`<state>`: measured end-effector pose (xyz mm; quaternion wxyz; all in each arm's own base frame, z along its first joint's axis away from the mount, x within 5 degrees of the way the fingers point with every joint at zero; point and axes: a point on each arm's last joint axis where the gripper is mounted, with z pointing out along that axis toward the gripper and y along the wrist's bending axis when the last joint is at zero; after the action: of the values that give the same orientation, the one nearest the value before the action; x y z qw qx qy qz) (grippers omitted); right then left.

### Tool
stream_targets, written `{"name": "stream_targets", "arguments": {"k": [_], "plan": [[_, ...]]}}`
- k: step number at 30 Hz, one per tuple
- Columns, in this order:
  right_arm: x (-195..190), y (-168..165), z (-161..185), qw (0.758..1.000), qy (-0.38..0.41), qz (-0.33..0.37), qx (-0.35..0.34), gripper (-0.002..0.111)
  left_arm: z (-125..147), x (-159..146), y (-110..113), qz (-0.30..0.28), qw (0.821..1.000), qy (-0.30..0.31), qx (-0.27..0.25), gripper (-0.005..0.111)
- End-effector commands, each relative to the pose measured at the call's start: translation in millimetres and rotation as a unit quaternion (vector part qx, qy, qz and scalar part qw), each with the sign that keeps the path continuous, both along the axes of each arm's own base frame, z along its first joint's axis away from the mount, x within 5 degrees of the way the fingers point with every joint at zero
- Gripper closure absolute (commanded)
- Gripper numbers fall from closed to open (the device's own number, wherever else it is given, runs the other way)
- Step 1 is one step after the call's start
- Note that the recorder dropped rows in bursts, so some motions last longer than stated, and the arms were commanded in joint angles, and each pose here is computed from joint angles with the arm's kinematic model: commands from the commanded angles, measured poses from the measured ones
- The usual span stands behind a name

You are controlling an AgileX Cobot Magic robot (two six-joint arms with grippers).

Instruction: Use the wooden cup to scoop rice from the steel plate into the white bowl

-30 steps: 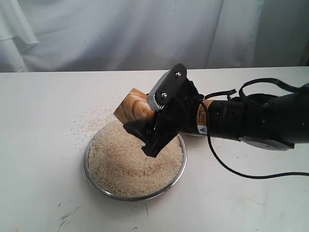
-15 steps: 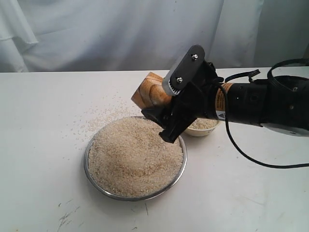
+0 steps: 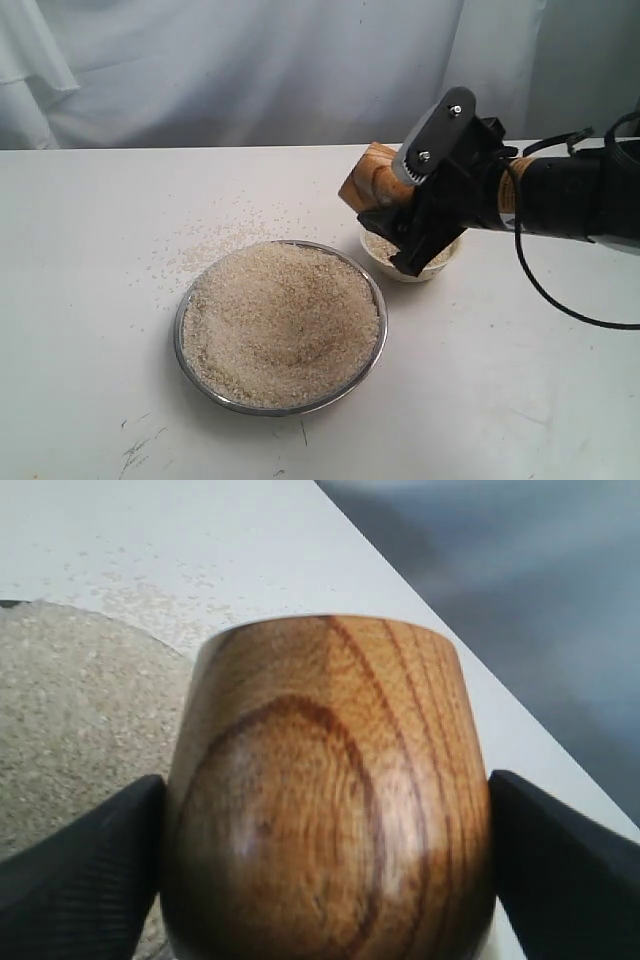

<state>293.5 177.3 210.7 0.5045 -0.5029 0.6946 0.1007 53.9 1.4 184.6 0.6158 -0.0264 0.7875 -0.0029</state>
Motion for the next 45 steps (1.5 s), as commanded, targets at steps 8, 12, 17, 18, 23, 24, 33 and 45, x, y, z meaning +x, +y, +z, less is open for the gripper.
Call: {"name": "stream_targets", "arguments": {"k": [8, 12, 17, 18, 23, 24, 33, 45], "plan": [[25, -28, 8, 0.993, -0.049, -0.038, -0.101, 0.108, 0, 0, 0, -0.001, 1.000, -0.006, 0.000, 0.107], [33, -27, 11, 0.990, -0.061, -0.041, -0.120, 0.108, 0, 0, 0, -0.001, 1.000, -0.006, 0.000, 0.107], [40, -28, 6, 0.985, -0.069, -0.037, -0.155, 0.108, 0, 0, 0, -0.001, 1.000, -0.006, 0.000, 0.107], [41, -27, 5, 0.984, -0.069, -0.036, -0.157, 0.108, 0, 0, 0, -0.001, 1.000, -0.006, 0.000, 0.107], [42, -31, 1, 0.979, -0.069, -0.041, -0.185, 0.108, 0, 0, 0, -0.001, 1.000, -0.006, 0.000, 0.107], [42, -31, 1, 0.979, -0.069, -0.042, -0.187, 0.108, 0, 0, 0, -0.001, 1.000, -0.006, 0.000, 0.107], [39, -32, -5, 0.979, -0.061, -0.040, -0.191, 0.108, 0, 0, 0, -0.001, 1.000, -0.006, 0.000, 0.107], [33, -35, -14, 0.974, -0.053, -0.033, -0.218, 0.108, 0, 0, 0, -0.001, 1.000, -0.006, 0.000, 0.107]]}}
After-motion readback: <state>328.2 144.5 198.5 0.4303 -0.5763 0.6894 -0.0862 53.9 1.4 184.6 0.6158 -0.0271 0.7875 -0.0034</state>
